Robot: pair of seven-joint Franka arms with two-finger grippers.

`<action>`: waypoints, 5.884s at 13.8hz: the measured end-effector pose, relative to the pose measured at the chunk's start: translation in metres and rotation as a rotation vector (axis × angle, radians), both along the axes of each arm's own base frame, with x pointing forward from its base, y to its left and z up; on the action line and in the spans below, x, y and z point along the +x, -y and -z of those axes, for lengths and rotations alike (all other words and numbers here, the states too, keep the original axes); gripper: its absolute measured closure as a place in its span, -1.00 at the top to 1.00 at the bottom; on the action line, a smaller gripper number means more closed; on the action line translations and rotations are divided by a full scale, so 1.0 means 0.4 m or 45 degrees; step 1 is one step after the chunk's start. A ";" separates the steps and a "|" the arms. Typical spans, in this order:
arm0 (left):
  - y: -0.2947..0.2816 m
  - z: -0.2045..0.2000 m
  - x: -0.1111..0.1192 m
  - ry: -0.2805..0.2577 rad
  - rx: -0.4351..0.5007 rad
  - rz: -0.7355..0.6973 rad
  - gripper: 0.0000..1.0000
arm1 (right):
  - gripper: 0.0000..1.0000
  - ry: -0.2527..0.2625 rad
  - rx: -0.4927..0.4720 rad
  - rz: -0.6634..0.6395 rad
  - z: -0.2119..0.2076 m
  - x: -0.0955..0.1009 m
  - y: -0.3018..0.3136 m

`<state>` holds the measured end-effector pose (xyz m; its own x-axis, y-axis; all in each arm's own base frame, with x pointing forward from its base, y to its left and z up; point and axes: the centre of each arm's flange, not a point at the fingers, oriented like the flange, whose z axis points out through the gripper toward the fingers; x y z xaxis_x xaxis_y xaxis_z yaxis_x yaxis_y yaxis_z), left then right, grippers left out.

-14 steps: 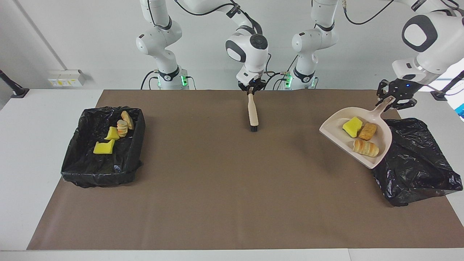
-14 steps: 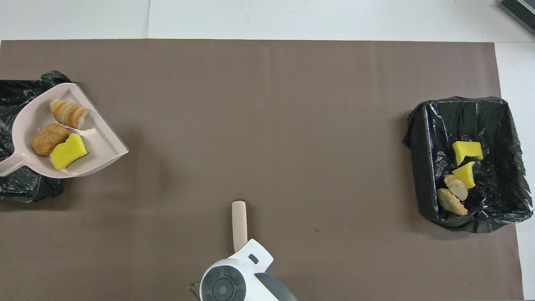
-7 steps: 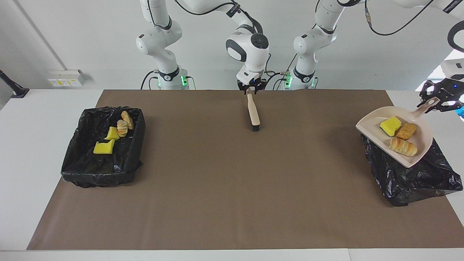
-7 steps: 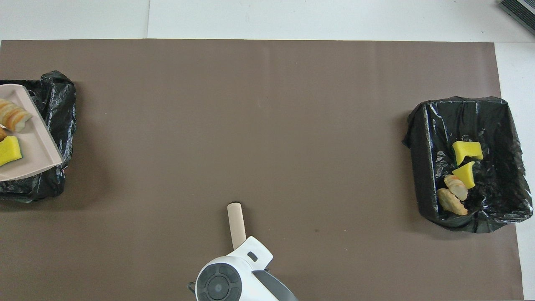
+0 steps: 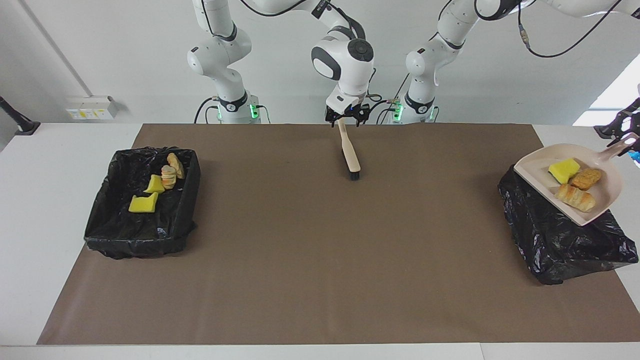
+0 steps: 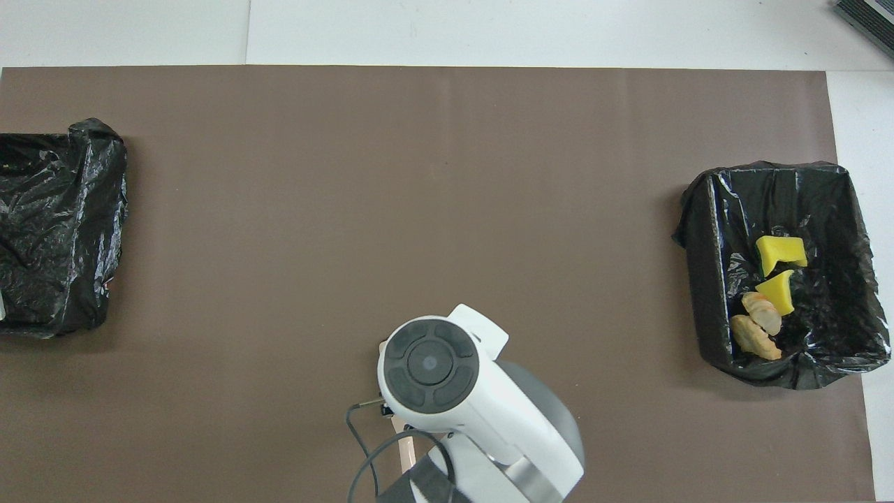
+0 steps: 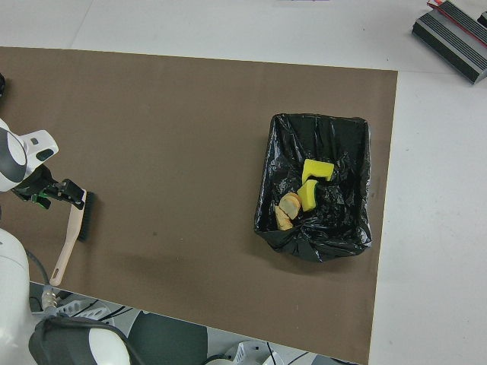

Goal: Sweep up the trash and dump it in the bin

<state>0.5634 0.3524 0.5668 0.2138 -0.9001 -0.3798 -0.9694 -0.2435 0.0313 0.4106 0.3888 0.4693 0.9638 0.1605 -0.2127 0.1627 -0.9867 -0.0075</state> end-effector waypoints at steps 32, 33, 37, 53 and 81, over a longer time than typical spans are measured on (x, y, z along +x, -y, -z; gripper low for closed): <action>0.339 -0.092 0.060 0.171 -0.087 -0.461 -0.37 | 1.00 0.282 -0.011 0.235 -0.345 0.329 1.040; 0.367 -0.084 0.053 0.156 -0.124 -0.558 -0.37 | 1.00 0.281 -0.009 0.234 -0.344 0.329 1.038; 0.568 -0.041 0.050 0.121 -0.191 -0.867 -0.37 | 1.00 0.281 -0.003 0.221 -0.344 0.330 1.023; 1.395 0.090 -0.018 0.235 -0.402 -1.324 -0.37 | 1.00 0.281 -0.003 0.221 -0.344 0.330 1.022; 1.674 0.325 -0.119 0.232 -0.441 -1.340 -0.37 | 1.00 0.281 -0.003 0.221 -0.344 0.330 1.022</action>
